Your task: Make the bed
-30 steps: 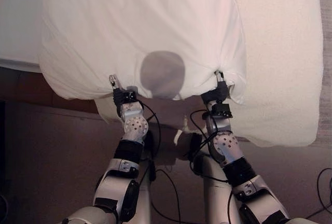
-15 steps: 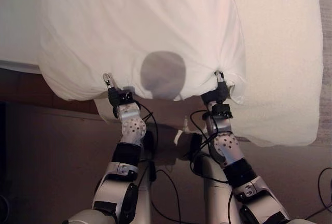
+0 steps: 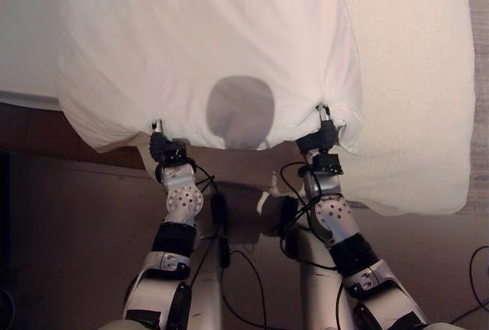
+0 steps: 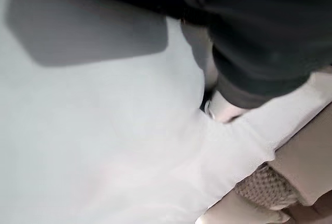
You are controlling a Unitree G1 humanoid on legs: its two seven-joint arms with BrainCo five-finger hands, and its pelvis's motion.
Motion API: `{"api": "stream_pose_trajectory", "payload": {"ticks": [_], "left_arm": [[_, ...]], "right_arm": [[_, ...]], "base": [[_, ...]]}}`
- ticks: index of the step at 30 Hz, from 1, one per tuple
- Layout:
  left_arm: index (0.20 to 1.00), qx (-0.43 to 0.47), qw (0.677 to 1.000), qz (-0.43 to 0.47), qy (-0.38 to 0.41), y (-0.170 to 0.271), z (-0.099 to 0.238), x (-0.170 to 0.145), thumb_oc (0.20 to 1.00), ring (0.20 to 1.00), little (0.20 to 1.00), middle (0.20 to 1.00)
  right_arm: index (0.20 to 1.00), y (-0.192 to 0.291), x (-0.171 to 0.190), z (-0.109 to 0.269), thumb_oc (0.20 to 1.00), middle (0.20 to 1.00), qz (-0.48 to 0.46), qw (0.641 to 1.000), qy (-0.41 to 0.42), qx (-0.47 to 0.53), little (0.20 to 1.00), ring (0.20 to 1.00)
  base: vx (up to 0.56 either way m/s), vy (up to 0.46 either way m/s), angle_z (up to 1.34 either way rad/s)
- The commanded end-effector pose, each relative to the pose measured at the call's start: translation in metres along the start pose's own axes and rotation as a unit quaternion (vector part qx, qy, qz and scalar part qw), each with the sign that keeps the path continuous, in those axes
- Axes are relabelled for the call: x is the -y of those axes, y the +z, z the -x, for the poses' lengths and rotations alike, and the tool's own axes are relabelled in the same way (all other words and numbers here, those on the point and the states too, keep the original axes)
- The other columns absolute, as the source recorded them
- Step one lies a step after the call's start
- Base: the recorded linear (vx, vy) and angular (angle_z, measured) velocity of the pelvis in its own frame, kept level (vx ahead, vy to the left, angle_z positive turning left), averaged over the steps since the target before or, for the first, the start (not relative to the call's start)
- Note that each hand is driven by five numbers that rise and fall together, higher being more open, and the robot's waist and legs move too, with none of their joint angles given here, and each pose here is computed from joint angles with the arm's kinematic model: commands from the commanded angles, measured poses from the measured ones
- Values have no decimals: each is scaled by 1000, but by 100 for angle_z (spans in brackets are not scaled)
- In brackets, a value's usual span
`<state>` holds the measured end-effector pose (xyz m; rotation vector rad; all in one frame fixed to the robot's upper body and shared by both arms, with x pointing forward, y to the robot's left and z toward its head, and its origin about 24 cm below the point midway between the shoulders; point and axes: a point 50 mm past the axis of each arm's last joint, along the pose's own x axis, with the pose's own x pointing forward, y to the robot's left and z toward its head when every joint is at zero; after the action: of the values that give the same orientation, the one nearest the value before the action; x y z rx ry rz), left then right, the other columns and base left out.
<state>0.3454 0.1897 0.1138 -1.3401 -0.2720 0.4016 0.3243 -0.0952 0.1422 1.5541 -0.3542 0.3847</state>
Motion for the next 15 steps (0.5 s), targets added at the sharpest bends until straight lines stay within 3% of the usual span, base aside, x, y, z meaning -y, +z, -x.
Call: {"api": "stream_pose_trajectory", "payload": {"ticks": [1, 15], "left_arm": [[200, -5, 999, -26, -25, -4, 1, -1, 200, 200, 200, 200], [200, -12, 997, -74, 28, 0, 3, -32, 200, 200, 200, 200]], "right_arm": [[200, 7, -16, 12, 200, 200, 7, 997, 71, 6, 200, 200], [200, 39, -8, 16, 200, 200, 61, 997, 33, 44, 200, 200]], "base": [[-17, -41, -10], [-10, -94, -8]]}}
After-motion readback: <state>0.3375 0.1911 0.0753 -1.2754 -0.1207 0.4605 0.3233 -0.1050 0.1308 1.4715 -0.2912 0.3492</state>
